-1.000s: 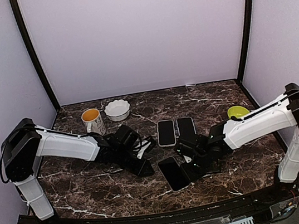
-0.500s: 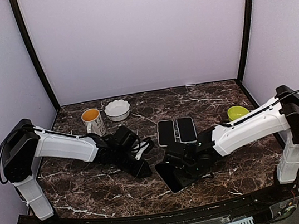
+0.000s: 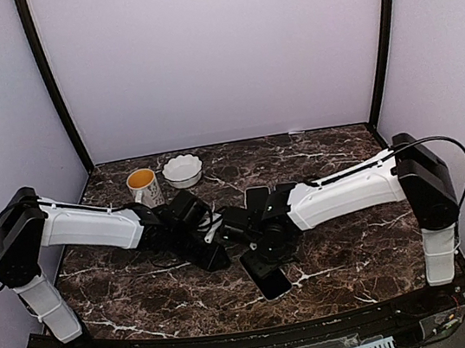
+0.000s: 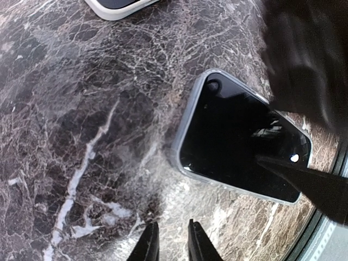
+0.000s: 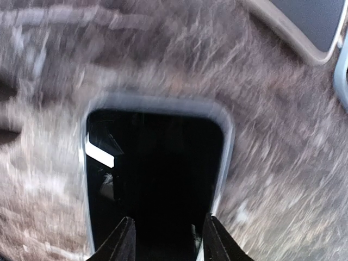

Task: Put the phone into the phone case
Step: Press the phone onto the phone case.

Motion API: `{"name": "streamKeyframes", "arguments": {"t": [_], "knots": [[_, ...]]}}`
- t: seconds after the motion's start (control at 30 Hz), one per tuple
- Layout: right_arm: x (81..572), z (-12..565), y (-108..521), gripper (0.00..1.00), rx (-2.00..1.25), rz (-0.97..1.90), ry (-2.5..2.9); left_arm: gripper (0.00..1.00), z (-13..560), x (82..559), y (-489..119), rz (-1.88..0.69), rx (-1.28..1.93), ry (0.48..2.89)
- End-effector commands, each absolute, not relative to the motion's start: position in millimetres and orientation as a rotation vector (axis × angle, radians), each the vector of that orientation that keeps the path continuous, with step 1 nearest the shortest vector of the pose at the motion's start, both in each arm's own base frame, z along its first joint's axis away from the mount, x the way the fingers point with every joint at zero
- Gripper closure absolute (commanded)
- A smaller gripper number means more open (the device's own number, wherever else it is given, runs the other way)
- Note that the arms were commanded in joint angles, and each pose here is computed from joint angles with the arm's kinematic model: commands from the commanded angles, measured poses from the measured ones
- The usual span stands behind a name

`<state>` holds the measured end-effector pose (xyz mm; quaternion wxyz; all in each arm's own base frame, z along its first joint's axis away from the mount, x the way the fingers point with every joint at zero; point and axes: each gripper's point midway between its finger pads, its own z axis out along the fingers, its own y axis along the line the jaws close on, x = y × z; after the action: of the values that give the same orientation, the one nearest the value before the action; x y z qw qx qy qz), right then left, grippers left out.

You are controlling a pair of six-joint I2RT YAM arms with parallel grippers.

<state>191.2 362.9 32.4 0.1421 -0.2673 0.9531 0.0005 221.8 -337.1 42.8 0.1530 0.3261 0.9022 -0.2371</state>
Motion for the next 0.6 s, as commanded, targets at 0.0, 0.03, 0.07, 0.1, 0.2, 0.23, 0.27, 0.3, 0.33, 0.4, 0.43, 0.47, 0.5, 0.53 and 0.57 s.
{"name": "streamKeyframes", "arguments": {"t": [0.0, 0.03, 0.07, 0.1, 0.2, 0.23, 0.27, 0.3, 0.33, 0.4, 0.43, 0.47, 0.5, 0.53, 0.57], "knots": [[226.7, 30.3, 365.9, 0.55, -0.691, 0.058, 2.739, 0.83, 43.3, 222.2, -331.7, -0.664, 0.917, 2.610], [229.5, 28.5, 366.4, 0.55, -0.677, 0.076, 2.743, 0.83, 43.6, 223.2, -332.7, -0.664, 0.916, 2.610], [230.8, 25.0, 365.9, 0.56, -0.669, 0.083, 2.747, 0.83, 41.9, 223.3, -333.1, -0.665, 0.915, 2.616], [231.4, 20.7, 364.3, 0.56, -0.663, 0.089, 2.758, 0.83, 42.4, 223.5, -334.8, -0.672, 0.914, 2.613], [226.4, 13.7, 360.8, 0.58, -0.679, 0.089, 2.788, 0.83, 37.7, 220.4, -339.8, -0.716, 0.909, 2.629], [227.2, 17.9, 358.4, 0.58, -0.674, 0.083, 2.782, 0.83, 37.3, 217.6, -343.1, -0.751, 0.916, 2.625], [229.5, 25.2, 356.0, 0.58, -0.662, 0.088, 2.768, 0.83, 35.1, 215.1, -345.0, -0.764, 0.919, 2.630], [232.5, 35.9, 351.5, 0.58, -0.639, 0.109, 2.751, 0.83, 34.2, 213.2, -347.0, -0.778, 0.926, 2.627], [234.2, 44.3, 346.7, 0.58, -0.621, 0.132, 2.745, 0.83, 31.3, 211.3, -347.8, -0.776, 0.936, 2.632], [234.4, 59.6, 341.0, 0.55, -0.610, 0.216, 2.734, 0.83, 26.5, 207.2, -347.7, -0.760, 0.955, 2.649], [230.3, 65.8, 340.4, 0.49, -0.622, 0.268, 2.728, 0.83, 26.3, 207.7, -347.6, -0.753, 0.957, 2.651], [224.4, 69.7, 342.0, 0.38, -0.635, 0.321, 2.729, 0.83, 25.5, 206.8, -347.4, -0.747, 0.961, 2.655], [222.6, 71.0, 338.8, 0.07, -0.608, 0.326, 2.732, 0.83, 25.7, 207.0, -346.7, -0.739, 0.960, 2.655], [221.9, 68.8, 331.0, 0.02, -0.553, 0.284, 2.748, 0.83, 27.8, 207.5, -346.7, -0.737, 0.962, 2.651], [220.3, 65.6, 323.8, 0.02, -0.506, 0.230, 2.764, 0.83, 31.3, 208.9, -346.3, -0.733, 0.960, 2.642]]}}
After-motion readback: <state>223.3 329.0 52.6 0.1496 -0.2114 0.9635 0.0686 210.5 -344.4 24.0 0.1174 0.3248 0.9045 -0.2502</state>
